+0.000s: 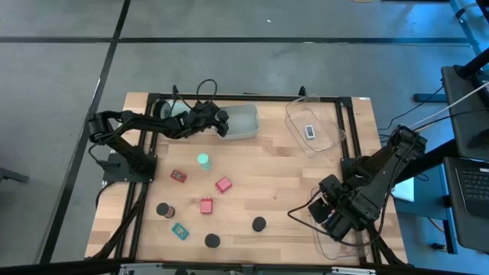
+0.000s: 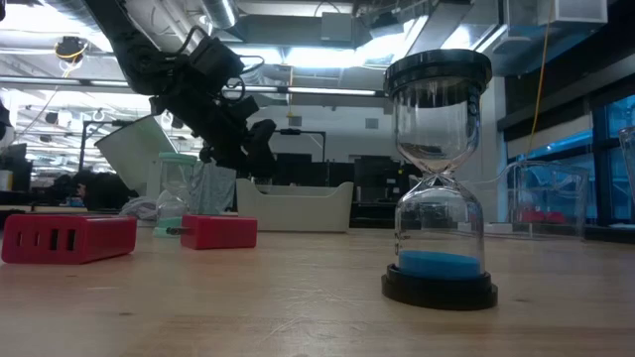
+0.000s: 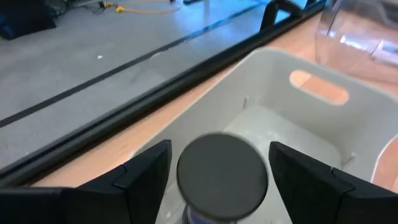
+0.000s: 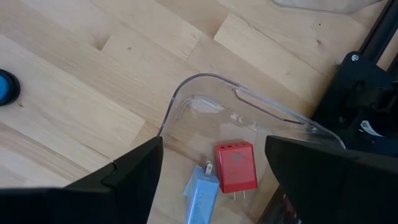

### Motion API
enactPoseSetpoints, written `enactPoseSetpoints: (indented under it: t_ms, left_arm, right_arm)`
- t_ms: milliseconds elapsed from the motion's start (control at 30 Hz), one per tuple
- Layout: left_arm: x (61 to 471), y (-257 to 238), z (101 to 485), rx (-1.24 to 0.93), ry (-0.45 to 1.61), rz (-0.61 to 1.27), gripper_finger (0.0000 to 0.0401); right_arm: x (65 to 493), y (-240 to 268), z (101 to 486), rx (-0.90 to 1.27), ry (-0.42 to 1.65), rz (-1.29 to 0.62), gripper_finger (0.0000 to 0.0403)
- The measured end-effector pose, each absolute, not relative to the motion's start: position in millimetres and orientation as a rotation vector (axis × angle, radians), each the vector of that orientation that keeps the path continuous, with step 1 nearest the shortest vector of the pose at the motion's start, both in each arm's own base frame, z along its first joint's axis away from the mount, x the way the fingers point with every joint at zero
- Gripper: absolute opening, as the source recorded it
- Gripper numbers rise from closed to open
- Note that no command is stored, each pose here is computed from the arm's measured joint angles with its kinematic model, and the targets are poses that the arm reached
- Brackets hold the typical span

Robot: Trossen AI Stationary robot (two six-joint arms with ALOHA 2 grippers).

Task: Pick & Place Office items
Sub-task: Put the top blue hourglass into the gray bin, then put the green hourglass into the gray bin

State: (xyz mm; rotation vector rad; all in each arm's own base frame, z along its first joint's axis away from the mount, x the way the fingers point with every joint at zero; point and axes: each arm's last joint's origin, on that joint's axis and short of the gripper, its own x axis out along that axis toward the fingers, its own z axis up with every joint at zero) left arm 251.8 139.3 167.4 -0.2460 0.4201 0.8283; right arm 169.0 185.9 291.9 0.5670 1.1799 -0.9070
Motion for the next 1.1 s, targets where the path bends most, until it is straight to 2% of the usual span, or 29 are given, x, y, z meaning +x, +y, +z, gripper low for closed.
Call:
enactPoseSetpoints:
  t_ms: [167, 367, 567, 667, 767, 867, 1100]
  left_arm:
    - [253.8, 139.2, 192.0, -0.181, 0.357, 0.797, 0.0286]
    - [244.9, 123.2, 227.9, -0.147, 0.266, 0.677, 0.0285]
    - [234.9, 83.1, 249.8, -0.179, 0.292, 0.277, 0.0275]
    - [229.1, 57.0, 249.7, -0.131, 0.384, 0.046, 0.0272]
    - [218.7, 33.7, 244.6, -0.133, 0.514, -0.077, 0.0273]
    - [208.2, 17.5, 240.1, -0.134, 0.627, -0.071, 0.0279]
    - [193.7, 1.2, 231.7, -0.117, 0.784, 0.083, 0.0307]
  right_arm:
    - [169.2, 186.6, 291.7, 0.576, 1.186, -0.902, 0.0286]
    - [169.4, 186.8, 291.7, 0.579, 1.186, -0.9, 0.0286]
    - [169.4, 186.8, 291.7, 0.579, 1.186, -0.9, 0.0286]
    - [169.5, 186.8, 291.7, 0.579, 1.186, -0.9, 0.0286]
    - [169.5, 186.8, 291.7, 0.579, 1.186, -0.9, 0.0286]
    - [169.5, 186.8, 291.7, 0.578, 1.186, -0.899, 0.0286]
    - [169.6, 186.7, 291.7, 0.576, 1.181, -0.899, 0.0286]
